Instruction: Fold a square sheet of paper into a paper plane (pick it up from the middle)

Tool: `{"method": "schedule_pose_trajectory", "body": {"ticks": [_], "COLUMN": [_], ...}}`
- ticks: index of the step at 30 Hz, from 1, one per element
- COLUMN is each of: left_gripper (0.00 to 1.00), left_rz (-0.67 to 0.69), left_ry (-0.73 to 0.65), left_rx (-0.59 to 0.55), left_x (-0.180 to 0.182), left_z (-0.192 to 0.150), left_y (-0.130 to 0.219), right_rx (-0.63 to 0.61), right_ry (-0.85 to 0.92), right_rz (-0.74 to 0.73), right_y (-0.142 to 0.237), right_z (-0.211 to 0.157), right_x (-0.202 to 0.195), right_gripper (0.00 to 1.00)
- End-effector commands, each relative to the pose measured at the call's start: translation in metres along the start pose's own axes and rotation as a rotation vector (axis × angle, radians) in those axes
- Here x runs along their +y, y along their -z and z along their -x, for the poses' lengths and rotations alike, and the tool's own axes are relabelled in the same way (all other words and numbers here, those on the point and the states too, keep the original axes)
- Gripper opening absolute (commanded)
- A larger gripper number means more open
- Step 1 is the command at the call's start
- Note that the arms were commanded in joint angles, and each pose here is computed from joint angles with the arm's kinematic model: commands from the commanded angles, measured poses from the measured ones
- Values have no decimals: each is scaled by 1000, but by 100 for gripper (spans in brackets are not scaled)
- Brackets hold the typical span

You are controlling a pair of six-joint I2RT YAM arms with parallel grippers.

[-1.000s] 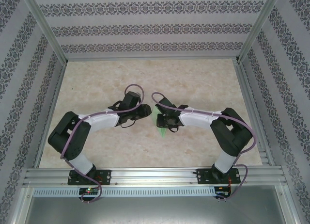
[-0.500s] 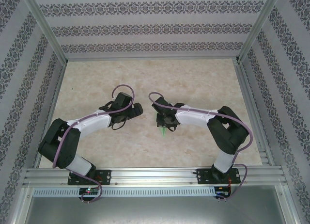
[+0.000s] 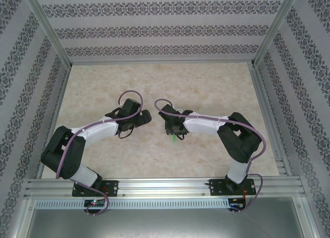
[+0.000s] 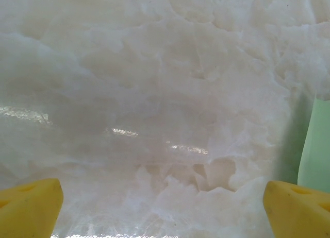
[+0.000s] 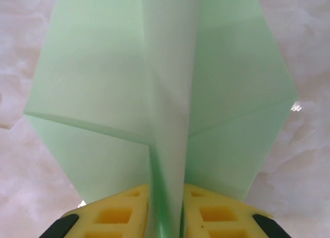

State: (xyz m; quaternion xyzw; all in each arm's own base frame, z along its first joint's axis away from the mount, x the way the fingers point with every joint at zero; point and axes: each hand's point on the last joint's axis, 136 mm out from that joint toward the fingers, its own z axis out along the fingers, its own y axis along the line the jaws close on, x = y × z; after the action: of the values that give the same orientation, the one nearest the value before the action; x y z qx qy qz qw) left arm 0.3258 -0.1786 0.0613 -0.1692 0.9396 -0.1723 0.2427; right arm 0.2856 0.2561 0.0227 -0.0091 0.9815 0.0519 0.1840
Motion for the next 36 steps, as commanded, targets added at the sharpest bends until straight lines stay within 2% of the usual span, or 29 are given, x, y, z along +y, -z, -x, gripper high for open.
{"method": "schedule_pose_trajectory", "body": {"ticks": [1, 10, 14, 19, 22, 30, 36], "left_gripper": [100, 100, 100, 100, 100, 100, 100], "left_rz": [35, 45, 52, 59, 63, 63, 53], "left_ry": [2, -8, -7, -4, 1, 10, 9], "left_rx": [3, 10, 10, 7, 6, 3, 11], "left_x": [10, 11, 13, 15, 17, 20, 17], "left_z": [1, 0, 0, 3, 4, 6, 6], "left_y": [1, 0, 0, 2, 3, 7, 7], "right_rx": [-19, -8, -52, -162, -186, -219, -209], "right_ry": [-10, -14, 6, 9, 8, 40, 62], "right_rz": [-17, -83, -91, -65, -43, 8, 30], "right_y": [-7, -26, -19, 11, 17, -1, -19], "right_z": [-3, -20, -13, 22, 46, 101, 125], "right_x": [0, -8, -4, 0, -1, 1, 2], "right_gripper": [22, 17, 15, 13, 11, 9, 9]}}
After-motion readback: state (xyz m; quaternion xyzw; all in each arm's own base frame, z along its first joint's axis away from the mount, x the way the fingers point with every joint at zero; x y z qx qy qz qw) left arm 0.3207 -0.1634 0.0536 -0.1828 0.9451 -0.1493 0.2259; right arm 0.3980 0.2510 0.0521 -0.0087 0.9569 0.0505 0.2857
